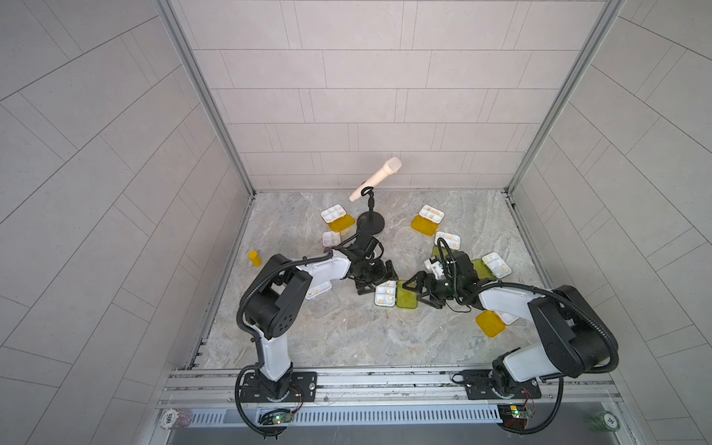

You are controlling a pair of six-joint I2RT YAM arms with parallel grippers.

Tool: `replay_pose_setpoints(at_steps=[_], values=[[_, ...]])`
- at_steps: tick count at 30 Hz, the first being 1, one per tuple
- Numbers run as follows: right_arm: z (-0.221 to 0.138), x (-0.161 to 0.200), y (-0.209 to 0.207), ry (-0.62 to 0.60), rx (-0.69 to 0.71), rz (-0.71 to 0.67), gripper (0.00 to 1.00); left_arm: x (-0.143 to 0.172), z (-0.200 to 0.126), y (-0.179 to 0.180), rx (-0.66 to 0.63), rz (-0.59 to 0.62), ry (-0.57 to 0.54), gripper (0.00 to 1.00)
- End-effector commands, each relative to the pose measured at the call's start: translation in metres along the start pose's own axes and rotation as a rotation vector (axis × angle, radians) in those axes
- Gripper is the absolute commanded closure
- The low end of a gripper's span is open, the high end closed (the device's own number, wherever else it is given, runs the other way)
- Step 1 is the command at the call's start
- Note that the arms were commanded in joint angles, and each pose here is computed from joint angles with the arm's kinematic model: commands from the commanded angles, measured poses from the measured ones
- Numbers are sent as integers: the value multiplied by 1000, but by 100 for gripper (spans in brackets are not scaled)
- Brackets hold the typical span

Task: Close pillboxes
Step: Close the lid on the pillbox.

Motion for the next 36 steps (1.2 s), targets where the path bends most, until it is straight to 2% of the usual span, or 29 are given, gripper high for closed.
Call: replay_pose_setpoints(at_steps=[1,25,31,36], values=[[-4,1,9,-8,-27,-18,6,3,6,4,-13,-11,15,0],[-13,-2,43,-25,-65,-84,5,0,-7,-6,-2,20,-17,0],[-7,-5,56,-15,-58,-121,5,-18,-33,-6,9,12,-94,0],[4,-6,62,-24,-25,-153,6,-50,-73,1,59,-51,-203,0]])
Point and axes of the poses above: each gripper's point midway between its finger pads, its own z axis out along the fingers, its own y axis along the line the jaws close on, x = y × z, the point moved 2 cm from there along -z, back along the fingers, and after that the axes turned 1 degree about -z, right-handed, at the moved point
